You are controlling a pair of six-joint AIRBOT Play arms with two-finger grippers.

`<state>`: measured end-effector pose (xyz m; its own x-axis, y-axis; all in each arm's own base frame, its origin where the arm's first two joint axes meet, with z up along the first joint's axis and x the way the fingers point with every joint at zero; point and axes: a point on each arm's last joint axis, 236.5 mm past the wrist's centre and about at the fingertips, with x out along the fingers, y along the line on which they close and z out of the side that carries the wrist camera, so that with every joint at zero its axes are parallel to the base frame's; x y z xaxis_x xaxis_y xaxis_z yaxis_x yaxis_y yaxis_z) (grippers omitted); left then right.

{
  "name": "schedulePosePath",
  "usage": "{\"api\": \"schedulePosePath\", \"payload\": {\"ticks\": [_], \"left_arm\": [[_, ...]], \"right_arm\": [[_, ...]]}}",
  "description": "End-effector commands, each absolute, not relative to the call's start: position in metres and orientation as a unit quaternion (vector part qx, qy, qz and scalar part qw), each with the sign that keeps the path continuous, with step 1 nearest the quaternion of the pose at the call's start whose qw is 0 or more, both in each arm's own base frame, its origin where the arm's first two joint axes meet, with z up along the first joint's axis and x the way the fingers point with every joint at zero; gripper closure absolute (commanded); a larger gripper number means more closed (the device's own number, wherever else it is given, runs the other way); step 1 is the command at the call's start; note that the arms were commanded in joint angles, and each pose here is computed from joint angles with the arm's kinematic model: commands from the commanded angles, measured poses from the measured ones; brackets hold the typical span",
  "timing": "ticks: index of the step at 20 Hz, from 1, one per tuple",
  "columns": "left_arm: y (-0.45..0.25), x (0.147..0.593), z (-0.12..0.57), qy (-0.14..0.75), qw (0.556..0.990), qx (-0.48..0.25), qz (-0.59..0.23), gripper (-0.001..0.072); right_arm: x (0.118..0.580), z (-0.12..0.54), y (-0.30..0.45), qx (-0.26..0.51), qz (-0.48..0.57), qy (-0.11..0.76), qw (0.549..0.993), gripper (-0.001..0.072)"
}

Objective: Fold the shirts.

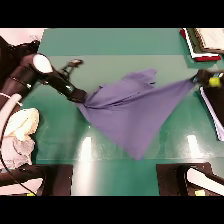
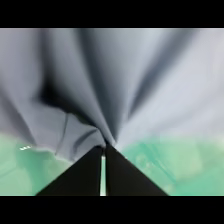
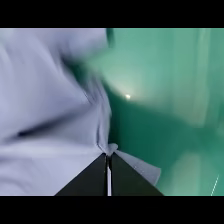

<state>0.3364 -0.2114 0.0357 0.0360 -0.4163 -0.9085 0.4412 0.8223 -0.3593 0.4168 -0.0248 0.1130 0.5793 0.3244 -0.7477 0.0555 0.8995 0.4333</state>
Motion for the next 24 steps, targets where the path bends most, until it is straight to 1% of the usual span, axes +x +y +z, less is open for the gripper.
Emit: {"api": "schedulePosePath", "payload": {"ticks": [1, 3, 4, 5, 6, 7, 9, 10, 12, 14, 17, 19, 21, 22, 24], "left_arm": [[-0.299, 0.265, 0.036, 0.626, 0.671, 0.038, -0.395, 0.0683], [-0.342, 0.238, 0.037, 0.587, 0.667, 0.080, -0.452, 0.0682], [-0.357, 0.231, 0.040, 0.568, 0.670, 0.090, -0.469, 0.0669], [-0.365, 0.228, 0.041, 0.560, 0.673, 0.092, -0.475, 0.0393], [-0.365, 0.226, 0.042, 0.560, 0.673, 0.091, -0.475, 0.0107], [-0.358, 0.229, 0.041, 0.567, 0.672, 0.094, -0.466, 0.0100], [-0.334, 0.239, 0.040, 0.590, 0.673, 0.094, -0.435, 0.0101], [-0.319, 0.250, 0.042, 0.594, 0.681, 0.090, -0.419, 0.0101], [-0.288, 0.283, 0.047, 0.586, 0.713, 0.075, -0.378, 0.0101], [-0.254, 0.321, 0.045, 0.578, 0.749, 0.035, -0.321, 0.0100], [-0.208, 0.358, 0.018, 0.579, 0.777, -0.050, -0.240, 0.0100], [-0.189, 0.363, -0.009, 0.588, 0.775, -0.100, -0.208, 0.0099], [-0.183, 0.357, -0.038, 0.607, 0.761, -0.124, -0.194, 0.0099], [-0.184, 0.353, -0.051, 0.619, 0.751, -0.129, -0.191, 0.0098], [-0.204, 0.347, -0.065, 0.632, 0.729, -0.149, -0.217, 0.0084]], "right_arm": [[0.459, 0.180, -0.029, 0.182, 0.091, 0.392, 0.897, 0.0695], [0.470, 0.187, -0.020, 0.171, 0.108, 0.393, 0.897, 0.0693], [0.472, 0.188, -0.015, 0.167, 0.116, 0.398, 0.895, 0.0691], [0.472, 0.189, -0.011, 0.164, 0.123, 0.403, 0.892, 0.0651], [0.472, 0.191, -0.009, 0.161, 0.128, 0.406, 0.890, 0.0432], [0.470, 0.193, -0.008, 0.159, 0.131, 0.408, 0.889, 0.0301], [0.464, 0.200, -0.006, 0.153, 0.136, 0.410, 0.889, 0.0300], [0.459, 0.205, -0.005, 0.151, 0.136, 0.409, 0.890, 0.0300], [0.446, 0.213, -0.006, 0.146, 0.138, 0.411, 0.889, 0.0301], [0.431, 0.218, -0.005, 0.142, 0.141, 0.421, 0.885, 0.0301], [0.412, 0.223, 0.001, 0.135, 0.152, 0.435, 0.877, 0.0301], [0.407, 0.229, 0.004, 0.131, 0.153, 0.431, 0.879, 0.0301], [0.403, 0.233, 0.010, 0.125, 0.159, 0.429, 0.880, 0.0301], [0.401, 0.232, 0.011, 0.126, 0.159, 0.429, 0.880, 0.0301], [0.392, 0.218, 0.014, 0.133, 0.159, 0.445, 0.871, 0.0301]]}}
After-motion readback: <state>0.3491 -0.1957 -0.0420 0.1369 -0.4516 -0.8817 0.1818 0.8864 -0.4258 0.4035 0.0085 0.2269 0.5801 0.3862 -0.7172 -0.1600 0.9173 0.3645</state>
